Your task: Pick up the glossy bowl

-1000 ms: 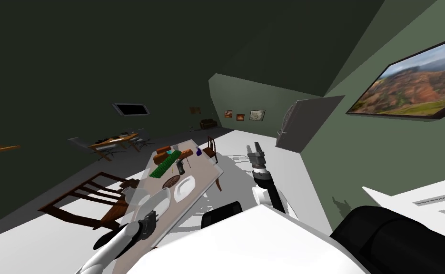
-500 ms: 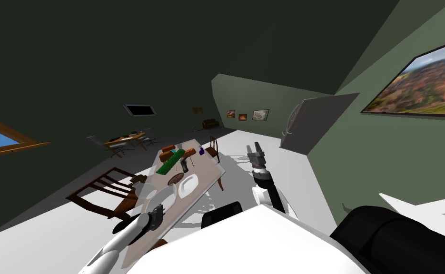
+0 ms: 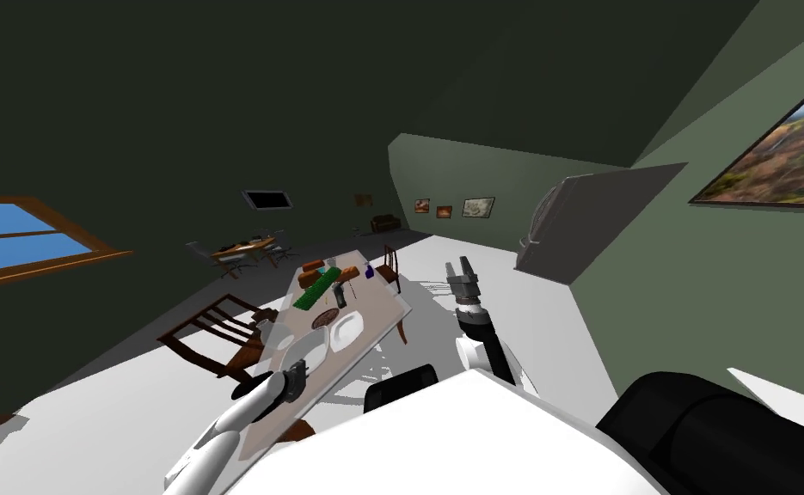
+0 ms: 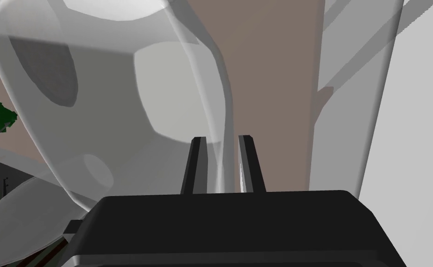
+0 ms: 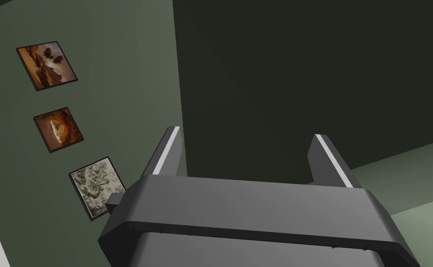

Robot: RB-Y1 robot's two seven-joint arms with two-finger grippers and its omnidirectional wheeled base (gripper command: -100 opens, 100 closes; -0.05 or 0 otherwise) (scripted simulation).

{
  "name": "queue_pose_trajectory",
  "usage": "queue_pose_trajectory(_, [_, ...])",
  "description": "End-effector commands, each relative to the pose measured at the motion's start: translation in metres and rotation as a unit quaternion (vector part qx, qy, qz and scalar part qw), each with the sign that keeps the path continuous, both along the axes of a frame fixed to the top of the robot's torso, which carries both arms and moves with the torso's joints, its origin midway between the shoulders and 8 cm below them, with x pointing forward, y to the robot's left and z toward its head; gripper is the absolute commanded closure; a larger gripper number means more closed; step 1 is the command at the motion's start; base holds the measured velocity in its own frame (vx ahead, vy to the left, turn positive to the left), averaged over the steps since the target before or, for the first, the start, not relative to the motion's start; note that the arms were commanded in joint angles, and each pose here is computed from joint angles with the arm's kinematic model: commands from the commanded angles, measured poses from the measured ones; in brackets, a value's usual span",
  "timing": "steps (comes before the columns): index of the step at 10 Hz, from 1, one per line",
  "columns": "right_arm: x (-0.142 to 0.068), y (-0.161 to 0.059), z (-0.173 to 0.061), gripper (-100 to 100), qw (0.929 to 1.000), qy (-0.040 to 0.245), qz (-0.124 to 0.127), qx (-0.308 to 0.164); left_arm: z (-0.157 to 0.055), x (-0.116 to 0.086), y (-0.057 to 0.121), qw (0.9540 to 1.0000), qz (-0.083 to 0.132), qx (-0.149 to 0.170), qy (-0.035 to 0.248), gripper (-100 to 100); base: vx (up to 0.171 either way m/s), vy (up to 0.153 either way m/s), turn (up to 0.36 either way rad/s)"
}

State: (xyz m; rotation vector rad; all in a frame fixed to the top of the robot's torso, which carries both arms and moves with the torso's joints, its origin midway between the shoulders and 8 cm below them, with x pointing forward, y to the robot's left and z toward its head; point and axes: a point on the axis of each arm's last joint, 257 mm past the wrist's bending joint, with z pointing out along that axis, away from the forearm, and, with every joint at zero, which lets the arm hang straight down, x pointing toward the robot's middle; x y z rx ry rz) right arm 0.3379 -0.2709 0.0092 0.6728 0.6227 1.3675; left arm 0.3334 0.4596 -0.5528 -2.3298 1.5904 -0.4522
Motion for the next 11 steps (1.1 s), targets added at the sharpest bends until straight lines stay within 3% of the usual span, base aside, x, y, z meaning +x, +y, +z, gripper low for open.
queue_pose_trajectory(1, [0.000, 0.000, 0.000, 0, 1.0000, 0.000, 0.000, 0.000, 0.003, 0.013, -0.015, 1.0000, -0.008, -0.005, 0.000, 100, -0.012, 0.048, 0.196])
queue_pose_trajectory(4, [0.000, 0.000, 0.000, 0, 1.0000, 0.000, 0.000, 0.000, 0.002, 0.009, -0.007, 0.9995, -0.023, 0.020, 0.010, 100, -0.001, 0.013, -0.014])
queue_pose_trajectory(5, [0.000, 0.000, 0.000, 0, 1.0000, 0.000, 0.000, 0.000, 0.013, 0.040, -0.040, 0.9997, -0.020, -0.008, -0.008, 100, -0.008, 0.047, 0.324])
queue_pose_trajectory(6, [0.000, 0.000, 0.000, 0, 1.0000, 0.000, 0.000, 0.000, 0.009, 0.036, -0.044, 0.9997, -0.021, -0.009, -0.004, 100, -0.008, 0.057, 0.181])
queue_pose_trajectory(9, [0.000, 0.000, 0.000, 0, 1.0000, 0.000, 0.000, 0.000, 0.009, 0.034, -0.032, 0.9987, -0.042, 0.027, 0.007, 100, -0.002, 0.011, -0.011])
queue_pose_trajectory(10, [0.000, 0.000, 0.000, 0, 1.0000, 0.000, 0.000, 0.000, 0.023, 0.063, -0.064, 0.9993, -0.036, 0.000, -0.011, 100, -0.005, 0.051, 0.377])
queue_pose_trajectory(11, [0.000, 0.000, 0.000, 0, 1.0000, 0.000, 0.000, 0.000, 0.021, 0.061, -0.064, 0.9990, -0.042, 0.010, -0.007, 100, -0.003, 0.056, 0.151])
